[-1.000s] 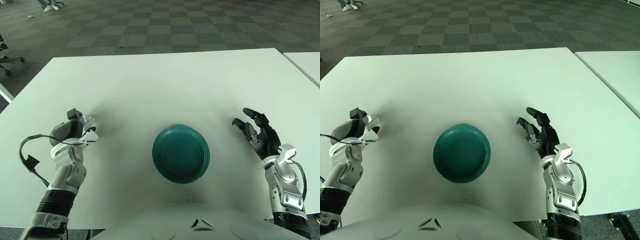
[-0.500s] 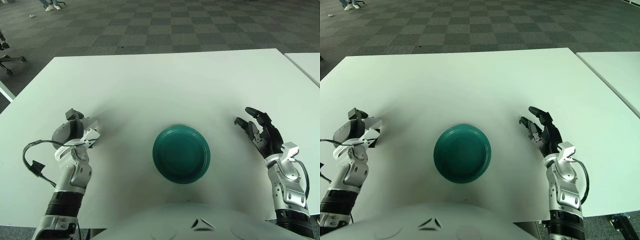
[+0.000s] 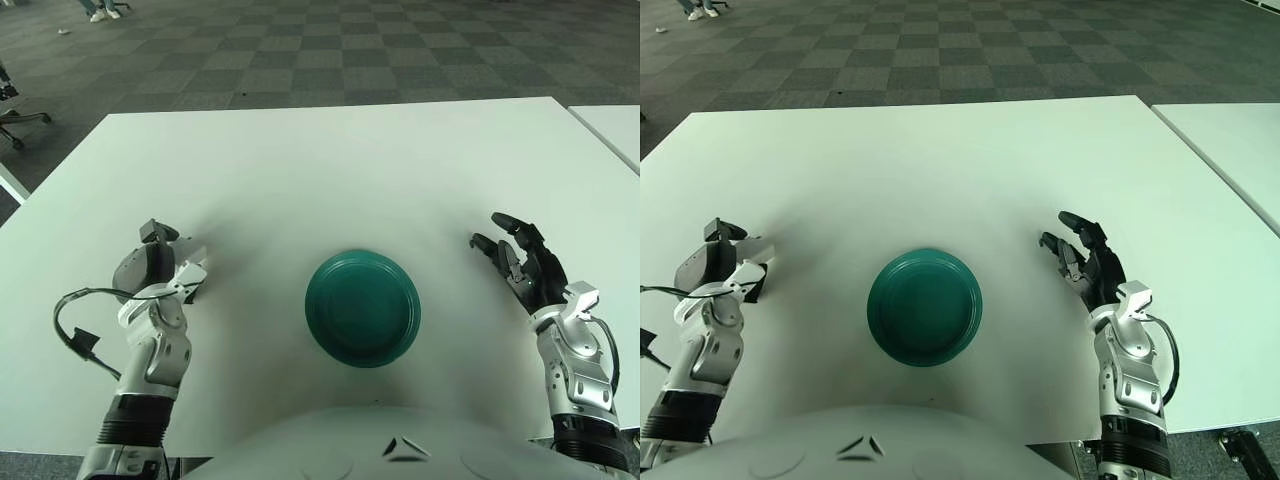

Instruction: Put the charger into the plate.

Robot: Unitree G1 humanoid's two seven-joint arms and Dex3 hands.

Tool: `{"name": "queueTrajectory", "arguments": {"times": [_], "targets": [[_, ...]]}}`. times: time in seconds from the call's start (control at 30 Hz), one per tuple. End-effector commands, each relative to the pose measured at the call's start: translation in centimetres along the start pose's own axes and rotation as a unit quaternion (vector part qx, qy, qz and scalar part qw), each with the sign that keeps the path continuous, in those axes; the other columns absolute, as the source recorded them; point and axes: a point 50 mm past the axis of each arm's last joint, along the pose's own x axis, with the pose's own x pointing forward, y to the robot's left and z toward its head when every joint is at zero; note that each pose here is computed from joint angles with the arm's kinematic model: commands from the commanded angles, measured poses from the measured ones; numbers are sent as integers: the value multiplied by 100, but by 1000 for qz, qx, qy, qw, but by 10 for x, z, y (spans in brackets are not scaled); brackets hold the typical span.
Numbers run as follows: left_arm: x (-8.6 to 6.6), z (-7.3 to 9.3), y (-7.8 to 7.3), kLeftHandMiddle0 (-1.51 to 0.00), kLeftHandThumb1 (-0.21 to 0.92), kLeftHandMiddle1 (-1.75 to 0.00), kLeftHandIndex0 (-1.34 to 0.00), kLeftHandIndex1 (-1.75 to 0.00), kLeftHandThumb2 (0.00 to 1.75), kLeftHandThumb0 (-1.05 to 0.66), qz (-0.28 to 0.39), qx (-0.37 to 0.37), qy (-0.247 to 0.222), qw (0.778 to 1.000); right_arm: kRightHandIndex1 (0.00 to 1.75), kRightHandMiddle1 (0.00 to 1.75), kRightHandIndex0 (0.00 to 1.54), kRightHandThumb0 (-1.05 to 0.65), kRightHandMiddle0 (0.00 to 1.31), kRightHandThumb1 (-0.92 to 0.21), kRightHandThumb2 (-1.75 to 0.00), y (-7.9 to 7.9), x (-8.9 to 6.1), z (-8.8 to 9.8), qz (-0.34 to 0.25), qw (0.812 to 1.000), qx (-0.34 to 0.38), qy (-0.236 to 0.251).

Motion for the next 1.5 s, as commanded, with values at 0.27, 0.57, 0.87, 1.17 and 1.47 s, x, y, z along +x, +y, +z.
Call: {"name": "queueTrajectory", "arguments": {"times": [0.27,0.57,0.87,1.17,1.47], "targets": [[-19,26,35,-86,3,-163,-62,-175,161,0,30,-2,-45,999,18,85,31,-78,0,-92,-40,-1,-7,-22,-8,998,7,57],[-42,74,75,-81,5,-169,-60,-175,161,0,113,-9,-155,981,20,85,30,-78,0,-92,-40,2,-9,-24,-8,998,7,57],[-81,137,80,-79,5,-174,-60,-175,163,0,90,-36,-324,941,21,85,29,-78,0,-92,-40,6,-12,-26,-7,998,8,56],[-103,168,63,-79,5,-175,-59,-175,163,0,-5,-38,-403,914,23,85,29,-78,0,-92,-40,12,-14,-27,-7,998,8,56],[-107,179,45,-83,2,-175,-60,-175,166,0,-83,-19,-446,891,25,85,28,-78,0,-92,-40,18,-17,-28,-7,998,8,56]]}}
